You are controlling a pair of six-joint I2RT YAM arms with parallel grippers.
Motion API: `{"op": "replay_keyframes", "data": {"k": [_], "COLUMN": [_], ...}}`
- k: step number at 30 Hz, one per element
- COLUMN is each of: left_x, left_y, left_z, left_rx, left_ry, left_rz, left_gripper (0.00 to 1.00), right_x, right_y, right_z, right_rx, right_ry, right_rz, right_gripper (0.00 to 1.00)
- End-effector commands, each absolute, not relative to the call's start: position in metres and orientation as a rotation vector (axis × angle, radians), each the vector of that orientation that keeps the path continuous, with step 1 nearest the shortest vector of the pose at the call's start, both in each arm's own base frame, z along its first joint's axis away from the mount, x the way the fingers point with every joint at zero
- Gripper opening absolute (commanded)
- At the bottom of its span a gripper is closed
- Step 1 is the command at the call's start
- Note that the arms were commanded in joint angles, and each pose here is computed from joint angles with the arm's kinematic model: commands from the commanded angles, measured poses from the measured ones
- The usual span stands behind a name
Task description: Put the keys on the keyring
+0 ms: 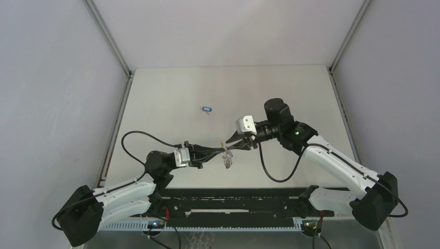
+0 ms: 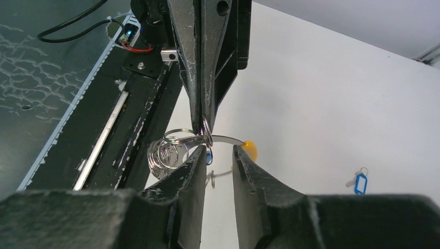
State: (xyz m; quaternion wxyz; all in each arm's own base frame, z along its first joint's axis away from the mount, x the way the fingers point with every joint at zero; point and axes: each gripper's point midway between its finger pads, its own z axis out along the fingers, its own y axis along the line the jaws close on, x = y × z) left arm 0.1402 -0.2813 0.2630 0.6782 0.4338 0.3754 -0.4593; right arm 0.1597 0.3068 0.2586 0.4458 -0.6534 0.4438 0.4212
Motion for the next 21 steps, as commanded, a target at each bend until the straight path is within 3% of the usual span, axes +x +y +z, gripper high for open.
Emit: {"op": "replay_keyframes", "data": {"k": [1, 5, 10, 13, 21], "left_x": [0.138, 0.139, 0.140, 0.146, 0.166], "left_y": [-0.278, -0.279, -0.279, -0.282, -0.280], "left_z": [0.275, 0.272, 0.271, 0.263, 0.240], "left_rx": [0.956, 0.958, 0.956, 0.967, 1.009], "left_ry": [0.789, 0.799, 0.812, 0.861, 1.043], "left_rz": [-1.028, -1.031, -1.028, -1.014, -0.912], "left_gripper": [0.00, 0.00, 0.00, 0.01, 0.35], "right_x": [0.154, 0.152, 0.151, 0.155, 0.173], "right_y": [0.313, 0.313, 0.311, 0.306, 0.288], "right_z": [0.279, 0.278, 0.275, 0.274, 0.266], "right_rx": [-1.644, -1.657, -1.672, -1.678, -1.710], "right_ry": [0.994, 0.991, 1.005, 1.057, 1.298], "right_rz": [1.062, 1.075, 1.065, 1.013, 0.696], "right_gripper": [0.23, 0.17, 0.01, 0.00, 0.00]}}
